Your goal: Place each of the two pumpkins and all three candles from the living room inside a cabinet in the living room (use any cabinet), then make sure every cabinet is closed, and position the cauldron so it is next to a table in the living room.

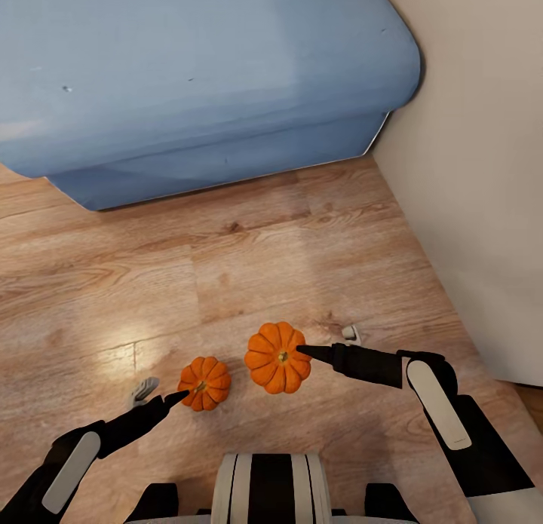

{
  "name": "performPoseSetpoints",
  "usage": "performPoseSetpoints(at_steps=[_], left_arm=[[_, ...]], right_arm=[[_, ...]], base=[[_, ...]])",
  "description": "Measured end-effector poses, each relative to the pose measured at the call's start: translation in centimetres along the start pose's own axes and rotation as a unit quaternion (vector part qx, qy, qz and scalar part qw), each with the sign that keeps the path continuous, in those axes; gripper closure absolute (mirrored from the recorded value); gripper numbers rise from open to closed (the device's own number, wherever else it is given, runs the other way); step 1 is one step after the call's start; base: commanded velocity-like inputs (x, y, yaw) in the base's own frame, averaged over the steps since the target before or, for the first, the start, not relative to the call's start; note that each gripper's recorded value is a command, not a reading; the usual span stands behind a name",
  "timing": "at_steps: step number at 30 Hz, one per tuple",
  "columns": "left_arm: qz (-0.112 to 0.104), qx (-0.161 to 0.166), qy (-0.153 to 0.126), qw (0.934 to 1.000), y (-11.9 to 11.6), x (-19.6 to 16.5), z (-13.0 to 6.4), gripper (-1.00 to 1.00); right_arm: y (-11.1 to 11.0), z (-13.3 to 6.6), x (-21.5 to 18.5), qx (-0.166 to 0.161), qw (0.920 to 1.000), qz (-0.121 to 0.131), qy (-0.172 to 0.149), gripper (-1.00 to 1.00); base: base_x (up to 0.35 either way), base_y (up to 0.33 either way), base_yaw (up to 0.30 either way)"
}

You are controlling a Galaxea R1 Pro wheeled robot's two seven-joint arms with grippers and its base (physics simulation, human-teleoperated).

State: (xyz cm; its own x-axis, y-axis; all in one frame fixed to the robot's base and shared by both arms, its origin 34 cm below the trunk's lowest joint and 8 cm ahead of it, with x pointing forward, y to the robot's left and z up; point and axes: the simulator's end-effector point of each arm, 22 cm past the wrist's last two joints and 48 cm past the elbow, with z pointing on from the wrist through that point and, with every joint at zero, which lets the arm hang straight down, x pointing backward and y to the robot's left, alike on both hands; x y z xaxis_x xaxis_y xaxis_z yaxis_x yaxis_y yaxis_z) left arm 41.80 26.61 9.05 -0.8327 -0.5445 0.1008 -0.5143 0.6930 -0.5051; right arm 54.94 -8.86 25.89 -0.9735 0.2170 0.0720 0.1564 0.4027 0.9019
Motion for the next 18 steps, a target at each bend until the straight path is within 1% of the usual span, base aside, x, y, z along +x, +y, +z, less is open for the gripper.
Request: performPoseSetpoints(at_steps=[5,9,13,18], left_arm=[[0.001,-0.001,0.000,1.0000,0.01,0.01,0.02,-1.00],[0.001,-0.001,0.000,1.0000,0.04,0.01,0.00,-1.00],[0.001,-0.001,0.001,1.0000,0.01,0.03,0.02,-1.00],[0.002,-0.002,0.001,1.0000,0.09,0.08,0.01,-1.00]], right_arm=[[0.03,0.00,0.00,-0.001,1.0000,0.000,0.000,1.00],[0.01,0.00,0.00,0.000,1.0000,0.000,0.000,1.00],[0.00,-0.01,0.00,0.000,1.0000,0.000,0.000,1.00],[0.00,0.00,0.00,0.000,1.0000,0.000,0.000,1.00]], base=[[0.000,-0.082,0.000],[0.010,-0.023,0.000],[0.150,-0.064,0.000],[0.025,-0.008,0.000]])
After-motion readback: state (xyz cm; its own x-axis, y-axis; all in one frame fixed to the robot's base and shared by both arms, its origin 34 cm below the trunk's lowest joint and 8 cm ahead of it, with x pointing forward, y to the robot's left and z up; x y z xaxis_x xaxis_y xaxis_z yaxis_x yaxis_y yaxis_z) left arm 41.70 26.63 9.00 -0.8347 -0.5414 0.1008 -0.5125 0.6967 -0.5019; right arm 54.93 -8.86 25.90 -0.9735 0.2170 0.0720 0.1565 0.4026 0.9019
